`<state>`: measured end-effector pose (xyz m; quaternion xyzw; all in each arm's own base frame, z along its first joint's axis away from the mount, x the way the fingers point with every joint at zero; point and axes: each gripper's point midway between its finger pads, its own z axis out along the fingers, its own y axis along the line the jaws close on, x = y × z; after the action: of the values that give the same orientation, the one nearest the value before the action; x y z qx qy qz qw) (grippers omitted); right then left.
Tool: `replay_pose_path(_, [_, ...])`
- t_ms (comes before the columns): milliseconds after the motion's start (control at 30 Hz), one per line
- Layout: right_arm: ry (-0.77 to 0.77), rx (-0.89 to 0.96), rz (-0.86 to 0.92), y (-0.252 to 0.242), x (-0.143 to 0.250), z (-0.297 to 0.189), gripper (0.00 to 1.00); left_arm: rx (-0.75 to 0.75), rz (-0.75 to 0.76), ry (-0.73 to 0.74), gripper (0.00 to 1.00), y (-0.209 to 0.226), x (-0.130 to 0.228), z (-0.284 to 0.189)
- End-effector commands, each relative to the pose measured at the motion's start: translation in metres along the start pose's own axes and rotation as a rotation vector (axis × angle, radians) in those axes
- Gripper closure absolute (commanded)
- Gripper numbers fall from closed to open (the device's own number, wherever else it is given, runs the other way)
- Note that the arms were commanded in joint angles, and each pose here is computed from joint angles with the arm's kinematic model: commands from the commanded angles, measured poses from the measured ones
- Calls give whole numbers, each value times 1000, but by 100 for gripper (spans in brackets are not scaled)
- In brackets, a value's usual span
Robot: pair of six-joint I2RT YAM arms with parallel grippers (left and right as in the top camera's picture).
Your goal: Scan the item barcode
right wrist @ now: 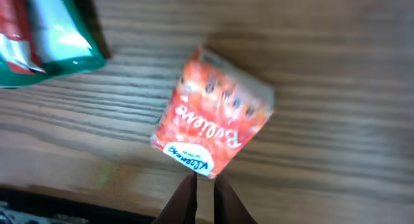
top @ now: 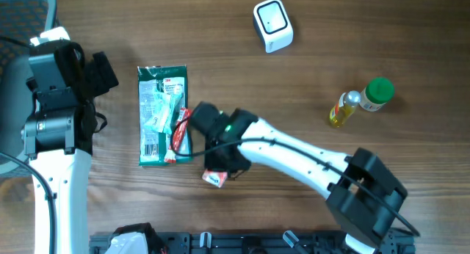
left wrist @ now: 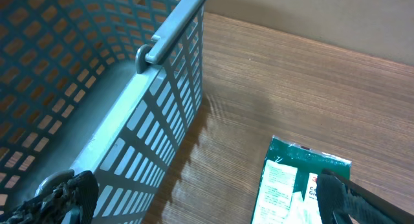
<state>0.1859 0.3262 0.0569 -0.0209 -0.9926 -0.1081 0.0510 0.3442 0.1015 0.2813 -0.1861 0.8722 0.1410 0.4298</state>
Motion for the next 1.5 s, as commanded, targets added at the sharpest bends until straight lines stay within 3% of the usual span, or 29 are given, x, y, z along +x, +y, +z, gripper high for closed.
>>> replay_pose_path(0, [16,6,133,3,20,23,89,1,-3,-4,0,1,-2,0])
replay_pose_path(167, [-9,-36,97,9,23,40,96,1,-3,-4,0,1,-2,0])
replay_pose_path(567, [-127,-26,122,1,-4,42,95,1,-3,-4,0,1,-2,0])
replay_pose_path(833, [125,-149,86,25,38,40,86,1,-3,-4,0,1,-2,0])
replay_pose_path(1467, [214,-151,19,30,69,71,96,1,-3,-4,0,1,-2,0])
